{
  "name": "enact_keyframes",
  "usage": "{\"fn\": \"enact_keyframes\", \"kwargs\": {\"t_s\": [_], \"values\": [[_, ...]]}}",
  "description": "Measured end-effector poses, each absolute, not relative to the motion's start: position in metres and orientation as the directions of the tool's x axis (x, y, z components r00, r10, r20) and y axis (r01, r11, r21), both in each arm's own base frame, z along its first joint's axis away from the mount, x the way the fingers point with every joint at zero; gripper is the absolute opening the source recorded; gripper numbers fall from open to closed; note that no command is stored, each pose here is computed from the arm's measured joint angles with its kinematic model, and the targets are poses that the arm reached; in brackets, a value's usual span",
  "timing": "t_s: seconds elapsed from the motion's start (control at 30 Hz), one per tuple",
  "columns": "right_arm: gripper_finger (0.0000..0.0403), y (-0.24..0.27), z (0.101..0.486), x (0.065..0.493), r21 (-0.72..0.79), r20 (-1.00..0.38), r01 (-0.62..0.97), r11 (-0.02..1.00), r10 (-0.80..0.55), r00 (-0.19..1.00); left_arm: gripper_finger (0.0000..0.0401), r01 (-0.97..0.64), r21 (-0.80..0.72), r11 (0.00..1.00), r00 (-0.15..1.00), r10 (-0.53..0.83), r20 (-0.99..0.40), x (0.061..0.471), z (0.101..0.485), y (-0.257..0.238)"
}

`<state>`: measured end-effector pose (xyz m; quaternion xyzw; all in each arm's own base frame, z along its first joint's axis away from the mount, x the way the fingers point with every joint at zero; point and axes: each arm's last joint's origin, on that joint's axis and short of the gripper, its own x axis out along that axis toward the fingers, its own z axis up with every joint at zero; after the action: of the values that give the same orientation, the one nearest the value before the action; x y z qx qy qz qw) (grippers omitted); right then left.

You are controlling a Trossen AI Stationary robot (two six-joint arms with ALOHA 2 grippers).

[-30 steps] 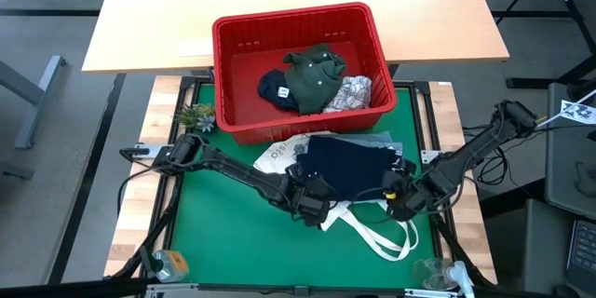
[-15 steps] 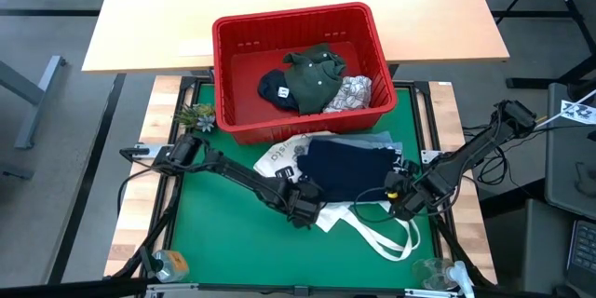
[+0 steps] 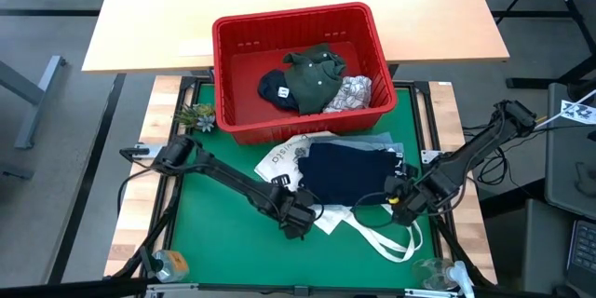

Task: Fold laundry
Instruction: Fold the dark blue boxer

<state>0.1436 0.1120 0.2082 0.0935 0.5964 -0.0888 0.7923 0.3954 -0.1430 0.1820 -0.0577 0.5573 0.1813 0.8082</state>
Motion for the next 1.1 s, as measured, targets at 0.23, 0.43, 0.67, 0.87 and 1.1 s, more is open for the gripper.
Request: {"fn": "enact_keyframes", "kwargs": {"t_s": [0.23, 0.43, 0.67, 0.87, 1.1], "values": [[0.0209, 0.114, 0.219, 0.147, 0.042, -0.952, 0.235, 0.971, -0.033, 0.304, 0.0004, -0.391, 0.11, 0.914, 0.429, 0.287, -0.856, 0.393, 0.212, -0.141], [0.0209, 0.111, 0.219, 0.146, -0.004, -0.946, 0.24, 0.971, -0.081, 0.313, 0.0004, -0.453, 0.006, 0.891, 0.594, 0.307, -0.743, 0.415, 0.219, -0.136], [0.0209, 0.109, 0.219, 0.145, -0.053, -0.933, 0.251, 0.966, -0.137, 0.331, 0.0004, -0.475, -0.069, 0.877, 0.676, 0.314, -0.666, 0.44, 0.208, -0.124], [0.0209, 0.109, 0.219, 0.145, -0.054, -0.934, 0.252, 0.966, -0.138, 0.33, 0.0004, -0.4, -0.112, 0.91, 0.679, 0.212, -0.702, 0.449, 0.18, -0.133], [0.0209, 0.109, 0.219, 0.145, -0.055, -0.934, 0.252, 0.966, -0.139, 0.328, 0.0004, -0.354, -0.104, 0.929, 0.649, 0.164, -0.743, 0.444, 0.17, -0.147]]}}
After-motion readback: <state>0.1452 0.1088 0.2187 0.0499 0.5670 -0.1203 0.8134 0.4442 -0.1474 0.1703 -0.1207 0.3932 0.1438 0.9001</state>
